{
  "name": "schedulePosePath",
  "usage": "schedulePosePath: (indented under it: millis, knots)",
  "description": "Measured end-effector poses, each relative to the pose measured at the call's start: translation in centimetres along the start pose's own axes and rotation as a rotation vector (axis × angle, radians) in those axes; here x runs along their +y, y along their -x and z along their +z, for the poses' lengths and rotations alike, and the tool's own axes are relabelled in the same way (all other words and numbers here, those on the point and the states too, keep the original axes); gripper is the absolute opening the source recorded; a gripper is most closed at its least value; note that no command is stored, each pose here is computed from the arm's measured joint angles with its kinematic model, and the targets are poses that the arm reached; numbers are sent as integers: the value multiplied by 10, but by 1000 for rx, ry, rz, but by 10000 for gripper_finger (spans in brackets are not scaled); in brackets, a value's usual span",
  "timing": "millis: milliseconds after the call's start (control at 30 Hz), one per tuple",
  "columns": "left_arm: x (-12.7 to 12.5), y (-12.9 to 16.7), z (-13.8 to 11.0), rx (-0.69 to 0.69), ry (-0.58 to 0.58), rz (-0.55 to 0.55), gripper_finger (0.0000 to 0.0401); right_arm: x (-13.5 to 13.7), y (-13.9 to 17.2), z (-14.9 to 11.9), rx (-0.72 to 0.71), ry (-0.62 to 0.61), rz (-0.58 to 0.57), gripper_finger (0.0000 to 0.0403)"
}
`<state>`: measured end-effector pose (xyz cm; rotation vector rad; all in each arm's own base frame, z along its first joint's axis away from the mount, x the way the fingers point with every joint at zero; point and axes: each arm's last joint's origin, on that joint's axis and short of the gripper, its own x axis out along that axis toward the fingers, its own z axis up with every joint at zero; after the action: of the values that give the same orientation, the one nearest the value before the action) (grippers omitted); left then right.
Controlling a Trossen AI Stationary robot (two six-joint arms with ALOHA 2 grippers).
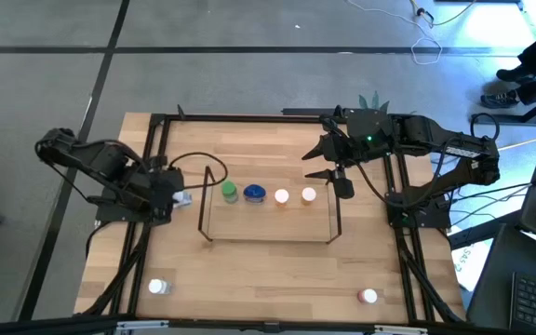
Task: Pick and place medicine bottles onto shelf by color
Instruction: Put the top big white pill bottle on the shelf
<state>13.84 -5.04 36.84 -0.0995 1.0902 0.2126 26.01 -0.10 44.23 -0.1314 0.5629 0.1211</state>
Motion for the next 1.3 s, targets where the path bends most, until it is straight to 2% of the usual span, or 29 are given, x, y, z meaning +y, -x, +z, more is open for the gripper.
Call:
schedulePosePath:
  millis: [333, 567, 900, 1100, 1300]
  knots:
    - [-1, 19, 52, -21, -45, 48, 158, 0, 0, 0, -1, 0, 0, 214]
    - [-4, 18, 88, -19, -127, 40, 158, 0, 0, 0, -4, 1, -1, 214]
    - [-14, -9, 125, 22, -131, 30, 157, 0, 0, 1, -6, 1, -1, 213]
    - [-27, -35, 134, 108, -171, -36, 157, 0, 0, 1, -6, 0, -1, 213]
    - [-41, -51, 139, 125, -247, -45, 157, 0, 0, 1, -6, 0, -1, 213]
